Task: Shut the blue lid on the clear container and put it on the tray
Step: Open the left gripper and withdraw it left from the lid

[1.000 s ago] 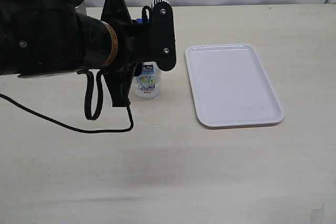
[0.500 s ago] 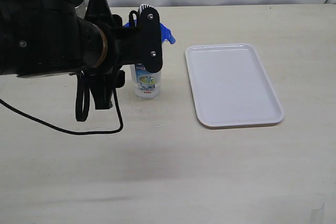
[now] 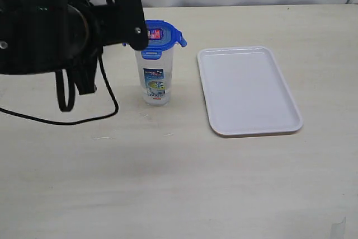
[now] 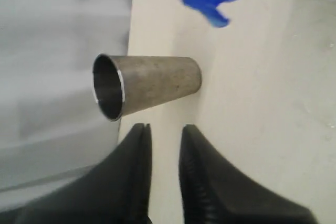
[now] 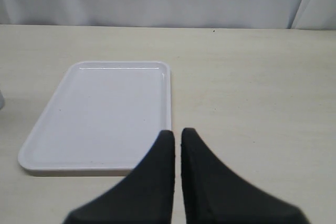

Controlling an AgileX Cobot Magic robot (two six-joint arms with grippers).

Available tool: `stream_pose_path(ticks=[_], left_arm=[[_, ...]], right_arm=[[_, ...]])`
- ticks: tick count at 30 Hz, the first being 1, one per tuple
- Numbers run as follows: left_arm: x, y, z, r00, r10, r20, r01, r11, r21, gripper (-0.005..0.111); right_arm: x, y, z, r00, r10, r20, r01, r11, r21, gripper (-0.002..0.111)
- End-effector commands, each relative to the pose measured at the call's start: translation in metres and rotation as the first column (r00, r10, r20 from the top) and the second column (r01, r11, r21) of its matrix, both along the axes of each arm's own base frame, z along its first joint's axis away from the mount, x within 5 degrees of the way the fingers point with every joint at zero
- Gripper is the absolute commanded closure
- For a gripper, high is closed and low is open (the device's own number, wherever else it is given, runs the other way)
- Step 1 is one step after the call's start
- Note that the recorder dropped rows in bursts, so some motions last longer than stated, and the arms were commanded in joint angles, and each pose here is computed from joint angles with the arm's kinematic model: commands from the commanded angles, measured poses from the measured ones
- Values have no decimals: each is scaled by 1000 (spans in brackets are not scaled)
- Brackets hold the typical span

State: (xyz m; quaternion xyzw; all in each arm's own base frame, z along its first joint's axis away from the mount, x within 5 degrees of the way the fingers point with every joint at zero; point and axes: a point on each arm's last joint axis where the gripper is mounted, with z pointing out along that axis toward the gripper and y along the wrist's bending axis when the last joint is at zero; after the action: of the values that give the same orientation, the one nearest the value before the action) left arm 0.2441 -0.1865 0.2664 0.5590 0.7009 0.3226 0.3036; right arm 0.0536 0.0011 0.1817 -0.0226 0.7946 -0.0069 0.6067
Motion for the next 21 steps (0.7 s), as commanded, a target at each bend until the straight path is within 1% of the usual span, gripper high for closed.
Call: stream_pose_path(ticks=[1, 2, 4, 5, 6, 8, 9, 10, 13, 14, 16, 19, 21], left_arm=[[15, 38, 25, 990, 127, 69, -115, 981, -154, 107], [18, 45, 30, 986, 148, 79, -127, 967, -223, 107], [26, 62, 41, 978, 191, 79, -144, 903, -406, 107], [28, 68, 46, 978, 197, 74, -139, 868, -477, 107], [30, 74, 51, 976, 205, 71, -129, 812, -569, 107], [34, 83, 63, 971, 228, 68, -107, 673, -732, 107], [35, 87, 69, 970, 231, 80, -79, 607, -791, 107], [35, 88, 71, 971, 214, 108, -29, 552, -833, 107], [31, 85, 68, 965, 115, 234, 169, 409, -897, 107], [29, 85, 66, 960, 91, 265, 215, 364, -906, 107], [25, 86, 55, 947, 49, 319, 298, 247, -922, 107], [25, 95, 41, 936, 37, 350, 346, 94, -934, 107], [30, 103, 31, 937, 37, 348, 348, 20, -937, 107]], right_arm=[[0, 0, 0, 1000, 4, 8, -4, 1000, -4, 104], [0, 0, 0, 1000, 4, 8, -4, 1000, -4, 104], [0, 0, 0, 1000, 4, 8, -4, 1000, -4, 104], [0, 0, 0, 1000, 4, 8, -4, 1000, -4, 104], [0, 0, 0, 1000, 4, 8, -4, 1000, -4, 104], [0, 0, 0, 1000, 4, 8, -4, 1000, -4, 104], [0, 0, 0, 1000, 4, 8, -4, 1000, -4, 104], [0, 0, 0, 1000, 4, 8, -4, 1000, -4, 104], [0, 0, 0, 1000, 4, 8, -4, 1000, -4, 104], [0, 0, 0, 1000, 4, 8, -4, 1000, -4, 104], [0, 0, 0, 1000, 4, 8, -4, 1000, -4, 104], [0, 0, 0, 1000, 4, 8, -4, 1000, -4, 104], [0, 0, 0, 1000, 4, 8, -4, 1000, -4, 104]])
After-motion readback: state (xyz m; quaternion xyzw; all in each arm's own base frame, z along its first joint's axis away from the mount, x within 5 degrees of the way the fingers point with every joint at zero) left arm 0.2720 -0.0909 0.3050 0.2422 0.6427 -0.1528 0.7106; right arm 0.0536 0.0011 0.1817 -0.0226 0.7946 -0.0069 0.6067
